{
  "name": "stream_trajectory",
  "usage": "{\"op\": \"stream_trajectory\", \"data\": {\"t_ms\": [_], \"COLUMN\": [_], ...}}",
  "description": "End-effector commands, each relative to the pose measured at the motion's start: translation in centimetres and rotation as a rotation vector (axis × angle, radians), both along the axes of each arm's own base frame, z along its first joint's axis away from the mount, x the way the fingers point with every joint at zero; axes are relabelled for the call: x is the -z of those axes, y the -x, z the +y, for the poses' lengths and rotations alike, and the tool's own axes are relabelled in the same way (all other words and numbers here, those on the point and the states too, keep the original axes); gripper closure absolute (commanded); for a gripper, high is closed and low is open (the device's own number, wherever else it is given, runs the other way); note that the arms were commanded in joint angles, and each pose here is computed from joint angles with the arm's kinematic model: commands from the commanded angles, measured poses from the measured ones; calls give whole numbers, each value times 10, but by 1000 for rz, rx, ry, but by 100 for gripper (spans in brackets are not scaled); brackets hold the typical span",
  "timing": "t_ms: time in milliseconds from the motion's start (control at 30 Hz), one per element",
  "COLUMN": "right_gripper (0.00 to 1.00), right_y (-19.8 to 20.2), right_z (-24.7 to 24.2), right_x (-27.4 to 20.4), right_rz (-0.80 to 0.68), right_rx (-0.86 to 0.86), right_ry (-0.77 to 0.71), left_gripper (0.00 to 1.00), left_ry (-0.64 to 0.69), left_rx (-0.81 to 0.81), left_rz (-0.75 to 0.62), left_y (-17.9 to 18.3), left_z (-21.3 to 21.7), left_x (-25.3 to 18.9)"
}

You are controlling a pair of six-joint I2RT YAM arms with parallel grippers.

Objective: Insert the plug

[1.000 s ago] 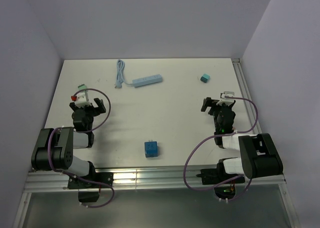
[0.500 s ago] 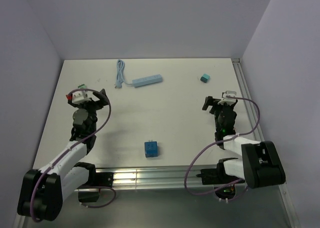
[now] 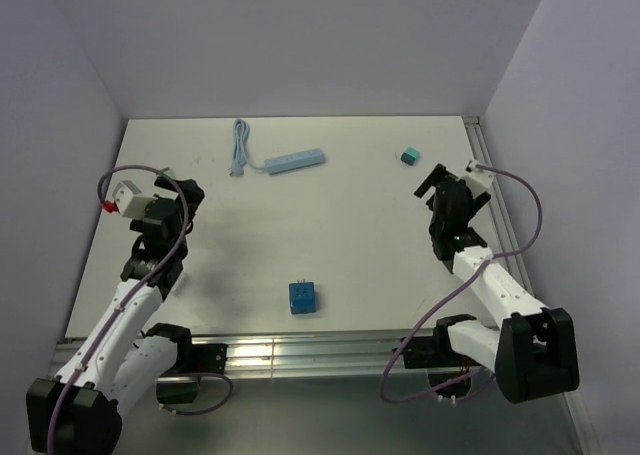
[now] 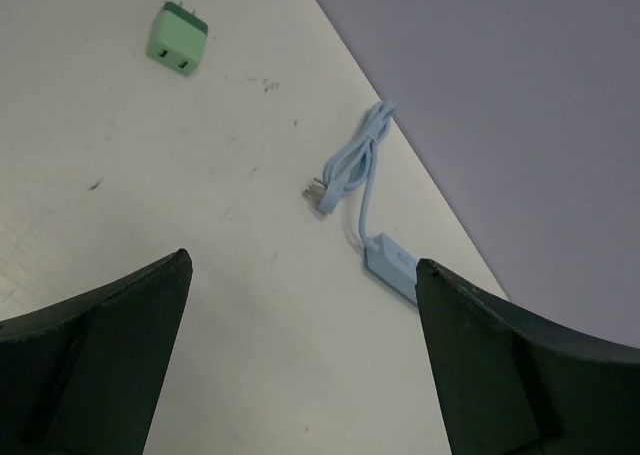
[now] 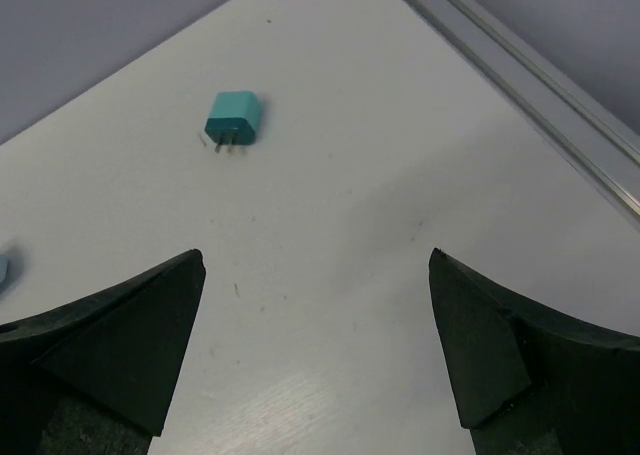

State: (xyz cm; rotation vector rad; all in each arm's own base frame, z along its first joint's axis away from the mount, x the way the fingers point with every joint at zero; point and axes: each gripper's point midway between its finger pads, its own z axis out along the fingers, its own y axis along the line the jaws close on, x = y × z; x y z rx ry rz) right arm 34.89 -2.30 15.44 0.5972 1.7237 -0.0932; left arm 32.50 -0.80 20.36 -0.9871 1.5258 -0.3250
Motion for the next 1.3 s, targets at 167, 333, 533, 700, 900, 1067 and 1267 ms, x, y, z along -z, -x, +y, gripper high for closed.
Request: {"op": "stream_trajectory", "data": {"t_ms": [167,333,533,700,900,1067,1267], "right_gripper": [0,0,8,9,10,10,10], "right_y": [22,36,54,79,75,81,74], "right_z": [5,3,-39,-79,-93,-105,-111], "right_x": [36,43,55,77,78,67,51], "right_rz": [299,311,416,470,463,457,470], "right_rx": [54,46,152,301,319,388,365], "right_ry": [-173,-227,-315,-423,-507,-473,-429], "left_gripper": [0,0,4,6,5,4,4], "left_ry": [61,136,233,216,229,222,240], "left_rx": [337,549,770,867,896,934,984], "left_rz": [35,117,145,232,284,287,295], "left_y": [-3,-1,10,13,22,34,42], "left_z": [-60,-101,-141,-159,-172,-195,-215], "left_x": [-31,-15,5,17,18,5,-3]}}
